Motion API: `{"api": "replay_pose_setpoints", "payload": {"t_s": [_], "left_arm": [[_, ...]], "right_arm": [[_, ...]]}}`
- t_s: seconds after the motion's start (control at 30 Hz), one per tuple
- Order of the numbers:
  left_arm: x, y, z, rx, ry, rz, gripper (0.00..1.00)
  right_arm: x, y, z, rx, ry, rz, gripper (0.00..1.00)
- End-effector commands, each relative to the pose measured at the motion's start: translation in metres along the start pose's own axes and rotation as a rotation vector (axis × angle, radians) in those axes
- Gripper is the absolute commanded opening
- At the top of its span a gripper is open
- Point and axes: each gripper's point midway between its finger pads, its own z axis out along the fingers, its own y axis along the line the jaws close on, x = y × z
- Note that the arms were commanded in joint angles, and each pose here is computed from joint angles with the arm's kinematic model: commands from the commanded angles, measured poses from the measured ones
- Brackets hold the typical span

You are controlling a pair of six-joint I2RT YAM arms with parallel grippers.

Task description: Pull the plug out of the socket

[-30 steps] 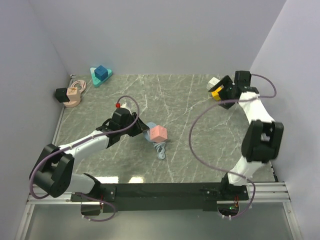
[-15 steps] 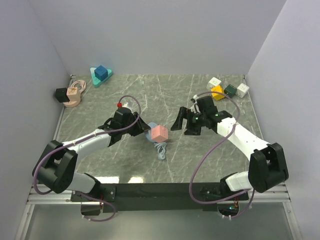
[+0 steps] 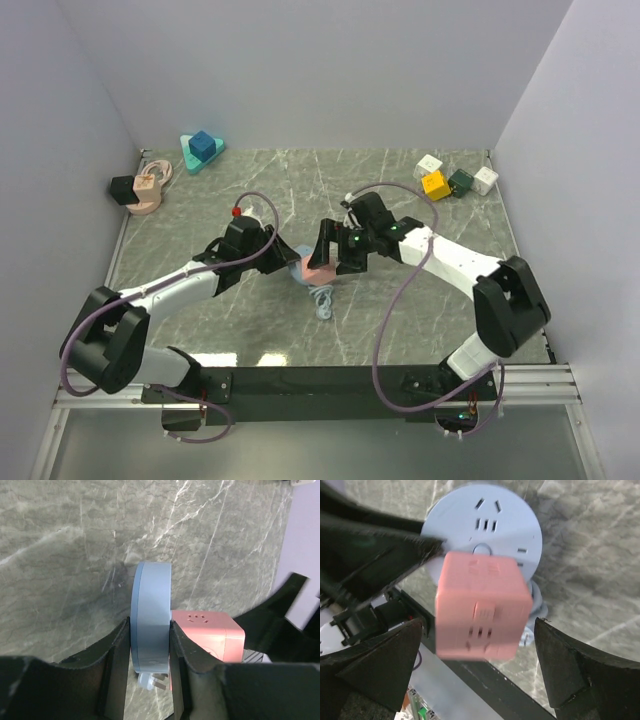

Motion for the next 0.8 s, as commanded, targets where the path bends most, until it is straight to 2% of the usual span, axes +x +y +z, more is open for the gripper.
{"api": "replay_pose_setpoints", "payload": {"t_s": [0.0,0.07,0.13,0.23,0.27,0.33,0.37,0.4,0.43,0.47,0.57,0.63,0.77], "left_arm": [[-0.016,-0.039,-0.014,0.143,-0.057,-0.021,0.01],[-0.019,-0.042,-0.015,0.150,-0.066,-0.024,0.01],[-0.018,-0.043,-0.016,0.157,-0.063,-0.027,0.00],[-0.018,-0.049,-0.018,0.186,-0.063,-0.022,0.01],[-0.018,-0.051,-0.019,0.196,-0.060,-0.017,0.01],[-0.015,-0.057,-0.019,0.230,-0.039,-0.002,0.01],[-0.014,-0.056,-0.018,0.229,-0.034,0.010,0.10],[-0.011,-0.050,-0.016,0.196,-0.017,0.008,0.22],[-0.012,-0.046,-0.012,0.170,-0.021,0.015,0.47],[-0.012,-0.041,-0.011,0.150,-0.021,0.014,0.58],[-0.014,-0.027,-0.008,0.085,-0.049,0.004,0.83],[-0.015,-0.023,-0.005,0.071,-0.058,-0.004,0.88],[-0.010,-0.027,0.004,0.095,-0.027,-0.022,0.90]], "right_arm": [[-0.016,0.016,0.009,-0.009,-0.019,-0.029,0.99],[-0.009,0.017,0.020,-0.008,0.013,-0.038,0.98],[-0.004,0.018,0.026,-0.018,0.034,-0.051,0.93],[0.001,0.020,0.033,-0.040,0.047,-0.066,0.73],[0.000,0.021,0.035,-0.045,0.039,-0.074,0.56],[0.000,0.019,0.036,-0.045,0.035,-0.081,0.30],[0.000,0.020,0.036,-0.053,0.039,-0.087,0.07],[0.000,0.023,0.034,-0.063,0.042,-0.106,0.00],[0.000,0.024,0.031,-0.070,0.041,-0.117,0.00],[0.000,0.027,0.029,-0.080,0.042,-0.130,0.00],[0.001,0.032,0.023,-0.102,0.036,-0.163,0.00],[0.001,0.035,0.020,-0.114,0.038,-0.166,0.00],[0.003,0.041,0.019,-0.149,0.037,-0.155,0.00]]}}
